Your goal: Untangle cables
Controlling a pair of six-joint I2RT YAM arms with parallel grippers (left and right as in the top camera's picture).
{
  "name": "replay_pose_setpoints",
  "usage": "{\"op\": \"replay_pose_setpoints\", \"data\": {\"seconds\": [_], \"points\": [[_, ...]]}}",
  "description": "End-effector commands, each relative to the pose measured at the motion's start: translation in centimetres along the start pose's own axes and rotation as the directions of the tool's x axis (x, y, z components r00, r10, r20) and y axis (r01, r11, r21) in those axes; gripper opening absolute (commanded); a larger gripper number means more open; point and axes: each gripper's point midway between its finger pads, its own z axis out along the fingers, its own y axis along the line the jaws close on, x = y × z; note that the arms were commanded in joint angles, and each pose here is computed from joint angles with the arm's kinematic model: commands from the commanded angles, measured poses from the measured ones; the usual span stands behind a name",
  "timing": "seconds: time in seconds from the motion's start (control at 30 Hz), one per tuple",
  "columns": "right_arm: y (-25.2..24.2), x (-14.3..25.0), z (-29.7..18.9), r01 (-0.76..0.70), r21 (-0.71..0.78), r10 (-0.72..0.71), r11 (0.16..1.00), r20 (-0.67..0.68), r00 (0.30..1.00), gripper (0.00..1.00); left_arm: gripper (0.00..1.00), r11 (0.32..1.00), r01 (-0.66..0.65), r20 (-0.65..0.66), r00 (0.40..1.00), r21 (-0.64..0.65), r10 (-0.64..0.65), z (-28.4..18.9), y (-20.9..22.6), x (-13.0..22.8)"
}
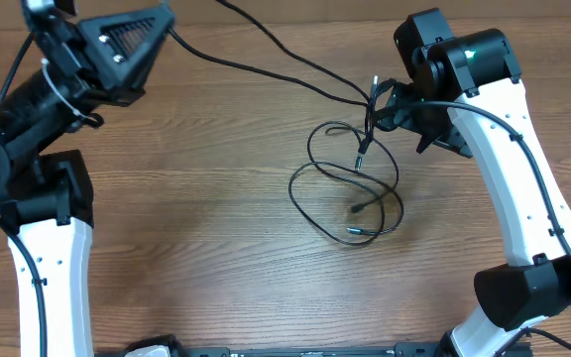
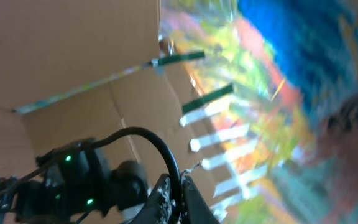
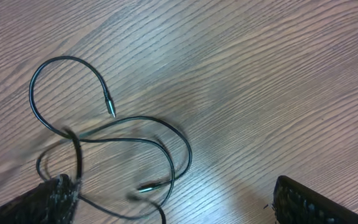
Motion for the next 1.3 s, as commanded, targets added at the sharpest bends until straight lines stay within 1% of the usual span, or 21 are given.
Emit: {"op": "replay_pose_setpoints", "data": {"seconds": [0.0, 0.07, 0.17, 0.23, 0.3, 0.33, 0.4, 0.43, 0.5, 0.6, 0.67, 0.73, 0.8, 0.83, 0.87, 0.93, 1.03, 1.17, 1.27], "points": [[-2.1, -0.5, 1.3, -0.015, 0.108, 0.013, 0.994, 0.021, 1.000, 1.00, 0.04, 0.996, 0.013, 0.149, 0.989, 0.083, -0.025, -1.1, -3.0, -2.3], [-3.2, -0.7, 2.1, -0.013, 0.169, 0.008, 0.985, 0.033, 0.999, 1.00, 0.04, 0.997, 0.009, 0.153, 0.988, 0.074, -0.021, -1.3, -2.9, -2.4], [-4.1, -0.6, 3.7, -0.020, 0.210, 0.017, 0.977, 0.017, 1.000, 1.00, 0.04, 0.999, 0.039, 0.159, 0.986, 0.034, -0.044, -1.9, -2.0, -2.9], [-4.6, -0.1, 4.7, -0.029, 0.215, 0.035, 0.976, -0.023, 0.999, 1.00, 0.04, 0.994, 0.111, 0.166, 0.980, -0.019, -0.106, -2.4, -0.5, -3.4], [-4.9, 0.3, 5.4, -0.042, 0.208, 0.055, 0.977, -0.059, 0.997, 1.00, 0.04, 0.971, 0.223, 0.182, 0.962, -0.086, -0.204, -3.2, 1.8, -3.9], [-4.9, 0.5, 5.6, -0.049, 0.197, 0.065, 0.979, -0.077, 0.995, 1.00, 0.04, 0.959, 0.258, 0.187, 0.954, -0.115, -0.234, -3.5, 2.8, -3.9], [-4.6, 0.9, 5.7, -0.055, 0.159, 0.074, 0.986, -0.116, 0.991, 1.00, 0.04, 0.938, 0.306, 0.194, 0.942, -0.164, -0.273, -4.1, 4.5, -3.9], [-4.3, 1.1, 5.7, -0.049, 0.135, 0.067, 0.990, -0.134, 0.989, 1.00, 0.04, 0.936, 0.305, 0.191, 0.943, -0.178, -0.271, -4.1, 4.9, -3.8], [-3.1, 1.6, 5.8, -0.003, 0.060, 0.014, 0.998, -0.179, 0.984, 1.00, 0.04, 0.942, 0.275, 0.175, 0.954, -0.192, -0.242, -4.1, 5.2, -3.6], [-0.4, 2.8, 5.4, 0.066, -0.104, -0.090, 0.992, -0.246, 0.965, 1.00, 0.04, 0.950, 0.249, 0.156, 0.963, -0.189, -0.221, -3.8, 4.9, -3.3], [2.3, 4.1, 4.6, 0.136, -0.294, -0.222, 0.946, -0.283, 0.933, 1.00, 0.04, 0.958, 0.230, 0.143, 0.968, -0.171, -0.206, -3.4, 4.2, -3.2], [5.1, 5.4, 3.0, 0.175, -0.495, -0.349, 0.851, -0.285, 0.893, 1.00, 0.04, 0.965, 0.221, 0.134, 0.970, -0.143, -0.203, -2.9, 3.3, -3.0], [8.0, 6.8, 0.5, 0.205, -0.704, -0.489, 0.680, -0.227, 0.842, 1.00, 0.04, 0.970, 0.222, 0.129, 0.969, -0.095, -0.209, -2.3, 2.1, -2.7], [8.7, 7.2, -0.4, 0.211, -0.756, -0.524, 0.619, -0.198, 0.828, 1.00, 0.04, 0.974, 0.215, 0.122, 0.971, -0.074, -0.205, -2.0, 1.5, -2.6], [9.6, 7.6, -1.5, 0.217, -0.811, -0.562, 0.543, -0.158, 0.812, 1.00, 0.04, 0.984, 0.171, 0.114, 0.980, -0.043, -0.165, -1.5, 0.6, -2.3], [10.3, 7.8, -2.2, 0.215, -0.840, -0.575, 0.498, -0.135, 0.807, 1.00, 0.04, 0.994, 0.106, 0.081, 0.991, -0.007, -0.105, -0.8, -0.6, -1.5], [10.9, 8.0, -2.6, 0.224, -0.854, -0.584, 0.470, -0.111, 0.804, 1.00, 0.04, 0.999, 0.048, 0.024, 0.999, -0.004, -0.047, -0.1, -0.7, -0.1], [11.9, 8.9, -3.1, 0.243, -0.865, -0.610, 0.440, -0.089, 0.787, 1.00, 0.04, 0.999, 0.027, -0.045, 0.999, -0.016, -0.028, 1.0, -0.1, 1.4], [12.5, 9.9, -3.5, 0.261, -0.868, -0.635, 0.422, -0.077, 0.769, 1.00, 0.04, 0.997, 0.052, -0.041, 0.998, -0.061, -0.055, 1.3, 1.6, 1.4]]}}
